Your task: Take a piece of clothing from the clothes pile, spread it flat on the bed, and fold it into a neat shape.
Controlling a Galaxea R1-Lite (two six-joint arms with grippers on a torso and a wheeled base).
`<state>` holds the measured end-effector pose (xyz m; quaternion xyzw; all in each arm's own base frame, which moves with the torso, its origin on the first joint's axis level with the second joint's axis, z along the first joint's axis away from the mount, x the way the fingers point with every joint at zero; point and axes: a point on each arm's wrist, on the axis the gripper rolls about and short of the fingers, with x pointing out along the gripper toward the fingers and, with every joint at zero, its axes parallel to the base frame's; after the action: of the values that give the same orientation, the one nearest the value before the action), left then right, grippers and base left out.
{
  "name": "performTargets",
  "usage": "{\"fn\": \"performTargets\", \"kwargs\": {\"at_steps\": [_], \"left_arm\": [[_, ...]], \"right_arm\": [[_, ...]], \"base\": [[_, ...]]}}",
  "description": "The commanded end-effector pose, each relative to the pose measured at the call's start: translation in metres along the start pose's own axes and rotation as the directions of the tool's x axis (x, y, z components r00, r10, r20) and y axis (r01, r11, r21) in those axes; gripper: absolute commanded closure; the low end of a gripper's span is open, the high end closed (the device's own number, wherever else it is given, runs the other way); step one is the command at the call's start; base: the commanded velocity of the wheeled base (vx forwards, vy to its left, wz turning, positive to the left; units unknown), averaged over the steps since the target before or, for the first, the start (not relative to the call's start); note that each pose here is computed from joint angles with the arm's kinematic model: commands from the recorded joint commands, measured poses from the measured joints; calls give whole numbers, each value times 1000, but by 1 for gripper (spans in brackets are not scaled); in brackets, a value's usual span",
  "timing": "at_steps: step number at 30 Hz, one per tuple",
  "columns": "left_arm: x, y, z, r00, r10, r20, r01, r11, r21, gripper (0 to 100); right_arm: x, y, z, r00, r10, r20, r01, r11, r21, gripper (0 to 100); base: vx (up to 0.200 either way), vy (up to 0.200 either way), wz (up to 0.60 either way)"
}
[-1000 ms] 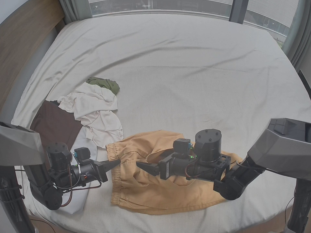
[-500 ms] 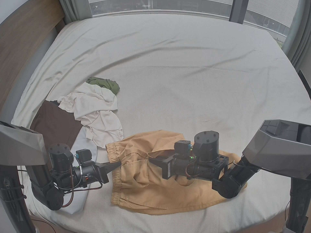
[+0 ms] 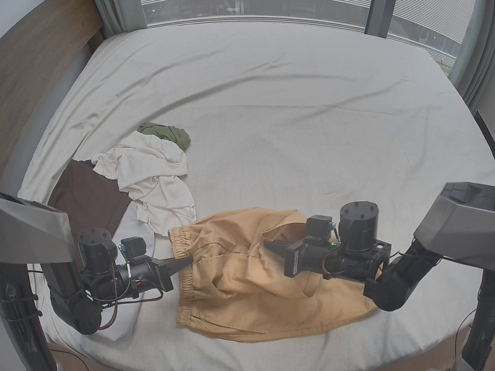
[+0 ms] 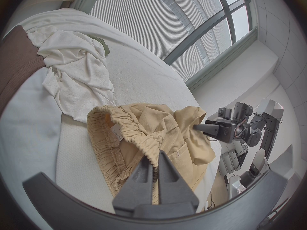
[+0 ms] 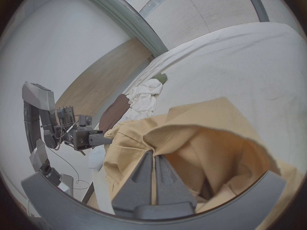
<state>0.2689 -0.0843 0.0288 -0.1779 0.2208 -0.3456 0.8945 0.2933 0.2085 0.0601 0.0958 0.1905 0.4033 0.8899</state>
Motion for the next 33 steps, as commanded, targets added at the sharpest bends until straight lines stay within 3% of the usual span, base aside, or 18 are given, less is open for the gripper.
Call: {"fn": "performTargets", "kwargs": {"at_steps": [1, 7, 13, 21, 23, 33], "left_arm": [[0, -1, 1, 1000, -3, 5, 3, 1000, 3, 100], [1, -1, 1, 1000, -5, 6, 5, 1000, 5, 100], [0, -6, 12, 999, -21, 44, 21, 1000, 21, 100], [-3, -26, 17, 995, -77, 57, 73, 996, 58, 100], [-7, -34, 24, 991, -100, 84, 94, 993, 73, 100], [-10, -44, 28, 987, -127, 97, 125, 992, 24, 100]], "right_arm": [[-36, -6, 14, 998, -19, 64, 18, 1000, 4, 100], [-68, -23, 12, 996, -10, 94, 7, 1000, 29, 100], [-96, -35, 3, 988, 76, 133, -92, 989, 116, 100], [-113, -48, -6, 990, 118, 82, -130, 979, 157, 100], [-127, -61, -5, 987, 138, 81, -150, 974, 168, 100], [-147, -78, -13, 984, 168, 59, -177, 960, 215, 100]], "base": [[0, 0, 0], [0, 0, 0], [0, 0, 0], [0, 0, 0], [0, 0, 0], [0, 0, 0]]}}
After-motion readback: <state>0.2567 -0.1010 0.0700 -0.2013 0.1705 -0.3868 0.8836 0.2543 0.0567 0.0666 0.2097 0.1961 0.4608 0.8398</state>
